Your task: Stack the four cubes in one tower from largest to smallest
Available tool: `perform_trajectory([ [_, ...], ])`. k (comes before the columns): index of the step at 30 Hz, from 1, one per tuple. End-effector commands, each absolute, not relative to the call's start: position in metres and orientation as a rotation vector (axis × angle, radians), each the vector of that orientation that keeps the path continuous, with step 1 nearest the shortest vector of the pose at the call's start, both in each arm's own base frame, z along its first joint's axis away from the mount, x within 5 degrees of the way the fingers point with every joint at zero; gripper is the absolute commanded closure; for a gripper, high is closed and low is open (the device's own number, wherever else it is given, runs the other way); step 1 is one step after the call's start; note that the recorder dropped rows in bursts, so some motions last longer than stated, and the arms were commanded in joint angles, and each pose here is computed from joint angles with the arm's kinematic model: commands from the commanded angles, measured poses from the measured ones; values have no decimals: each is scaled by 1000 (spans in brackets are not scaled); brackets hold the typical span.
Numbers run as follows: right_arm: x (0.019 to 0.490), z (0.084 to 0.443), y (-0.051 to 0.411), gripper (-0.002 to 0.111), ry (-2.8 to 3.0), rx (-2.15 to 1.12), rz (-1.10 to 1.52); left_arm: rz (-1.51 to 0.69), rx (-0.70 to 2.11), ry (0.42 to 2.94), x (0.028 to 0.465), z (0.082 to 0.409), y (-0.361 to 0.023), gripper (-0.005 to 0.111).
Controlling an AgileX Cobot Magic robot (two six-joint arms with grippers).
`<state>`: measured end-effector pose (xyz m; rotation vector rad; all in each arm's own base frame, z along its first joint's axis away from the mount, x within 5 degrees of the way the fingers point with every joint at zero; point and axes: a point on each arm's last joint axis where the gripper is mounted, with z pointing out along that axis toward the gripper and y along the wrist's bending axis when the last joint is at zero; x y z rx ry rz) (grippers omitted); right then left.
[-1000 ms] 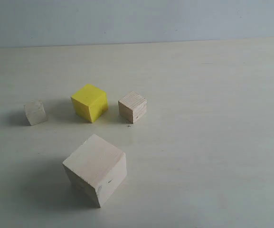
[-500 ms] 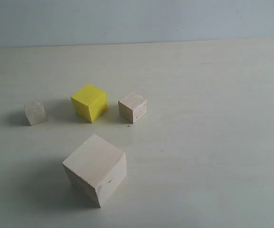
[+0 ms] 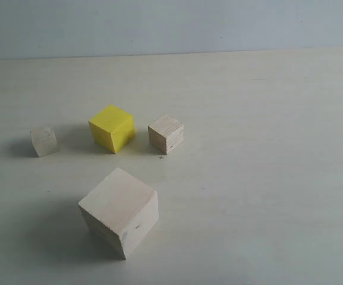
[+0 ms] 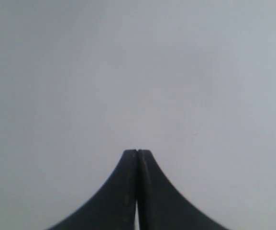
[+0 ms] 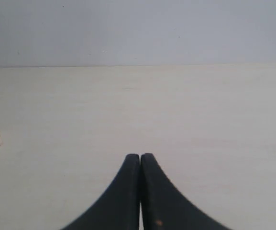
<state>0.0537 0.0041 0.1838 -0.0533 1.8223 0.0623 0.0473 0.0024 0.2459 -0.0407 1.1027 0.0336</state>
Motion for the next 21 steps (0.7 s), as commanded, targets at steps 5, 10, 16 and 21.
perform_trajectory([
  [5, 53, 230, 4, 108, 1292, -46, 60, 20, 31, 1108, 43, 265, -4, 107],
  [10, 41, 256, 3, 108, 985, -35, 65, 37, -3, 1233, 46, 286, 0, 107],
  [16, 30, 270, -1, 108, 786, 19, 91, -7, -59, 1313, 55, 296, 2, 107],
  [21, 28, 279, -1, 108, 775, 31, 129, -92, -41, 1342, 61, 299, -2, 107],
])
